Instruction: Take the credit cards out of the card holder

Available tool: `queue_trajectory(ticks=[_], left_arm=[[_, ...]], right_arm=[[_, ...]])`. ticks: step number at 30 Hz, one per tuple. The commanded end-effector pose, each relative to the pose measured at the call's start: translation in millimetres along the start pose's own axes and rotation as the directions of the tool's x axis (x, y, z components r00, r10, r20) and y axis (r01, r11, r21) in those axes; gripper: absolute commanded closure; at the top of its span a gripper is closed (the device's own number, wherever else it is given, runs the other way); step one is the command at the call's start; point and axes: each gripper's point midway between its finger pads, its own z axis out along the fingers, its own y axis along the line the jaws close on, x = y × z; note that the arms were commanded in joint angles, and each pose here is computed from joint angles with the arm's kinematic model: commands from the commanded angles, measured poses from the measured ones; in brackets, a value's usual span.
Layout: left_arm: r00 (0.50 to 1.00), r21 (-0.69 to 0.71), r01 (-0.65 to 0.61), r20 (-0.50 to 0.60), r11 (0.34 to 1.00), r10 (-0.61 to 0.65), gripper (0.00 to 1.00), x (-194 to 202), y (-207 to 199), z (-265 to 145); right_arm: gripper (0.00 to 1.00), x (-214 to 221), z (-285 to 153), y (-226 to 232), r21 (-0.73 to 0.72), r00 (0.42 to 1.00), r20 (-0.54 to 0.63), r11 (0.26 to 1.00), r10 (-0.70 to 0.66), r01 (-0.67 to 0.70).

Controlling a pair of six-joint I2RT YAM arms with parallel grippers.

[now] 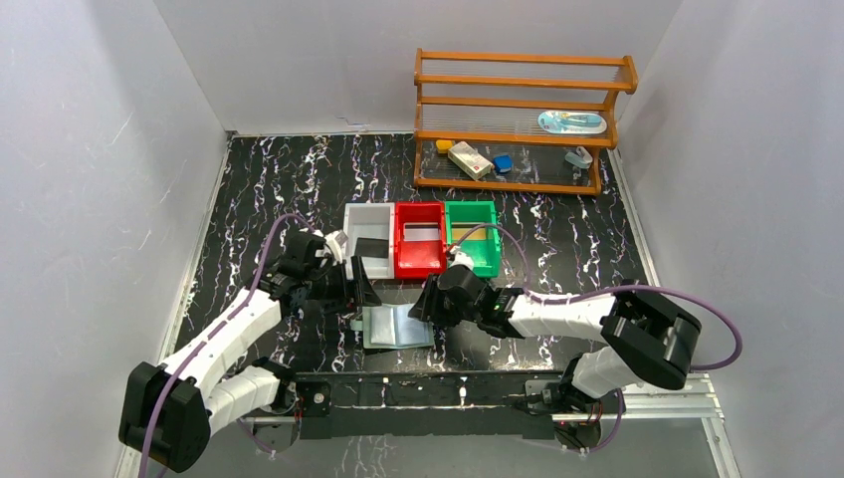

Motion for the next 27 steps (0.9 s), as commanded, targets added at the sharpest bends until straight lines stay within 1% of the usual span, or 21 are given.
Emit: queue_trajectory(ticks=[1, 3, 5, 8, 9, 12, 18, 23, 27], left_arm=[[0.999, 0.039, -0.038, 0.029, 0.998, 0.037, 0.32, -11.8, -24.5, -24.1], [0.997, 0.105, -0.076, 0.04, 0.992, 0.072, 0.35, -14.3, -39.4, -31.0], [0.995, 0.181, -0.101, 0.027, 0.978, 0.098, 0.39, -12.1, -53.2, -34.0], [0.993, 0.288, -0.102, -0.032, 0.952, 0.116, 0.43, -2.2, -67.6, -32.1], [0.992, 0.295, -0.096, -0.051, 0.951, 0.116, 0.45, 1.2, -66.9, -28.7], [0.994, 0.243, -0.057, -0.082, 0.968, 0.079, 0.53, 10.0, -55.6, -14.2], [0.997, 0.078, -0.034, -0.067, 0.996, 0.04, 0.63, 30.8, -24.1, 11.5], [0.997, -0.034, -0.01, -0.075, 0.999, 0.007, 0.68, 42.8, 6.7, 22.9], [0.998, -0.109, 0.019, -0.058, 0.994, -0.025, 0.71, 45.4, 25.1, 31.7]], right_arm=[[0.5, -4.1, 3.8, 12.9, -0.017, 1.0, 0.007, 1.0, 0.018, -0.018], [0.5, -1.8, 5.8, 8.3, 0.004, 1.0, -0.001, 1.0, 0.02, -0.02], [0.5, 0.2, 7.3, 5.3, 0.015, 1.0, -0.007, 1.0, 0.021, -0.021], [0.51, -0.2, 9.5, 3.7, 0.022, 1.0, -0.004, 1.0, 0.019, -0.018], [0.52, 0.2, 10.3, 3.6, 0.023, 1.0, -0.005, 1.0, 0.018, -0.018], [0.53, 2.0, 12.7, 5.9, 0.012, 1.0, -0.016, 1.0, 0.019, -0.019], [0.55, 2.9, 12.8, 4.5, 0.023, 1.0, -0.022, 1.0, 0.022, -0.021], [0.52, -1.7, 7.5, 7.6, 0.023, 1.0, -0.008, 1.0, 0.021, -0.021], [0.51, -2.0, 3.6, 27.4, -0.065, 1.0, -0.026, 0.998, -0.017, 0.016]])
